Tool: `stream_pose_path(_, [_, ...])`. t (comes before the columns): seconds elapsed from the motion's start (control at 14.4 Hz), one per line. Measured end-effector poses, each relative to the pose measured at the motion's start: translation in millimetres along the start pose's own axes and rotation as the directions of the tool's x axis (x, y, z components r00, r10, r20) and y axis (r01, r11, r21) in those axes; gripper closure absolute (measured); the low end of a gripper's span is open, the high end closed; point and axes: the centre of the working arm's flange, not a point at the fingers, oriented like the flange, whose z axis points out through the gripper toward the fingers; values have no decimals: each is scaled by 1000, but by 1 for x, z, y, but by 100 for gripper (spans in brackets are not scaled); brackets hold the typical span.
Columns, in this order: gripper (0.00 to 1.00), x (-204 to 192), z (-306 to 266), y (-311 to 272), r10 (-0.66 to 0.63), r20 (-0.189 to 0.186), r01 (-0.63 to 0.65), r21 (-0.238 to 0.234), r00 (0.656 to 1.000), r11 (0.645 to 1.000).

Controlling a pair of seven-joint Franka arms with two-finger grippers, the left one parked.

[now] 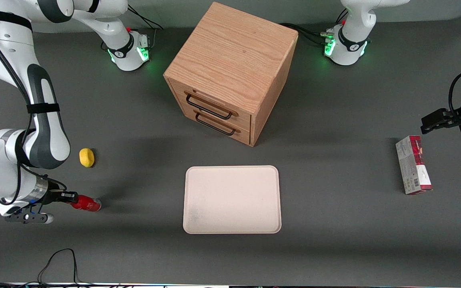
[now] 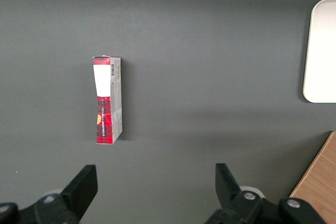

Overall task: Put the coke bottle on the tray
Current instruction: 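Close the right gripper on the bottle and lift it, then carry the held bottle over the white tray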

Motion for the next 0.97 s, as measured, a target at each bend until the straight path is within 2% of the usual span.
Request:
stream_pose_path(0.07, [68,3,-10,-11,4,2,-4,13,1000,1000])
stream_pose_path(0.21, [68,6,-45,-34,41,47,-42,31,998,999])
stream_pose_path(0.42, [68,2,-132,-72,87,90,-92,56,992,994])
stream_pose_path(0.55, [68,-8,-196,-108,113,71,-117,68,991,991])
stream_pose_path(0.69, [68,-20,-234,-150,114,36,-116,71,993,991])
stream_pose_path(0.97, [68,-44,-247,-234,96,0,-96,63,995,993])
